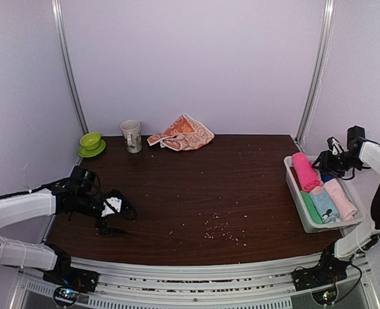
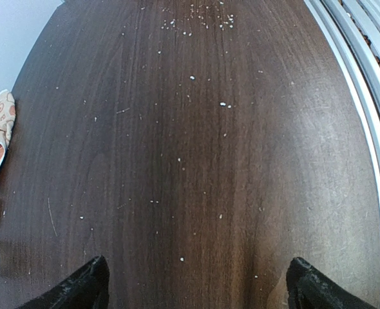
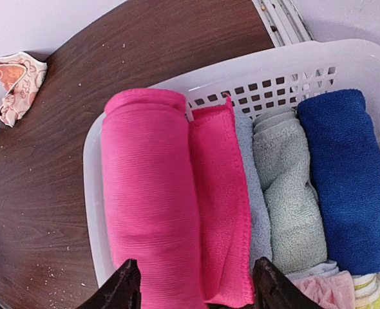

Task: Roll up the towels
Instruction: Place the towel, then adjust the towel in the bin.

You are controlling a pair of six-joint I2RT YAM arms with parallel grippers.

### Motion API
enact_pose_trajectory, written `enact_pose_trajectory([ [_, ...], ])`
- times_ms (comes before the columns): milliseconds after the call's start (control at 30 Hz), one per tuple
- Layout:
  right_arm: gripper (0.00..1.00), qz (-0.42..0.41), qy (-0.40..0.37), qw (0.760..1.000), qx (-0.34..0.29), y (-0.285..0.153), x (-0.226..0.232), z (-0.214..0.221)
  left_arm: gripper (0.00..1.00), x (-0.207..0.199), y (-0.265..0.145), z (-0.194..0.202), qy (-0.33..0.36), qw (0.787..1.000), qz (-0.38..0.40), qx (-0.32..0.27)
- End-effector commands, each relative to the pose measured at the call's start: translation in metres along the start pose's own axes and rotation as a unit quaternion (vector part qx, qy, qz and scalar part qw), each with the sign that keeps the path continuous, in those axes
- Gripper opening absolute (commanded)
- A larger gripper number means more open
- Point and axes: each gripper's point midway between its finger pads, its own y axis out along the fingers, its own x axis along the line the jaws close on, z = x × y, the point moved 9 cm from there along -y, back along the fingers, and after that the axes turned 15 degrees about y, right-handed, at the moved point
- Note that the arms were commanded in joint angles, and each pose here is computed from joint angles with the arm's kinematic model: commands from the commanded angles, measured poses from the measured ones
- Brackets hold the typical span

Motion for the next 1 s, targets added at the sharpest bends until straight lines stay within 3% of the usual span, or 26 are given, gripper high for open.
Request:
enact_pose_trajectory([
  [0, 0.59, -0.001, 0.001, 1.0, -0.006, 0.003, -0.001, -0.002, 0.98, 0.006, -0.002, -0.003, 0.01, 1.0, -0.007, -0.012],
  [167, 0.59, -0.015, -0.017, 1.0, 0.002, 0.014, 0.008, 0.006, 0.98, 0.005, -0.001, -0.003, 0.009, 1.0, -0.005, -0.013],
  [333, 0.62, -0.029, -0.047, 0.997, -0.05, -0.006, 0.038, -0.007, 0.98, 0.005, 0.0, -0.002, 0.008, 1.0, -0.003, -0.011],
  [633, 0.65, 0.056, -0.127, 0.986, -0.087, -0.008, 0.1, -0.005, 0.98, 0.005, 0.001, 0.0, 0.006, 1.0, -0.006, -0.005],
  [867, 0.51, 0.054, -0.149, 0.985, -0.067, 0.008, 0.121, 0.013, 0.98, 0.005, 0.003, 0.002, 0.004, 1.0, -0.004, -0.002],
  [967, 0.49, 0.042, -0.148, 0.987, -0.041, 0.021, 0.119, 0.022, 0.98, 0.005, 0.004, 0.003, 0.003, 1.0, -0.003, 0.0],
])
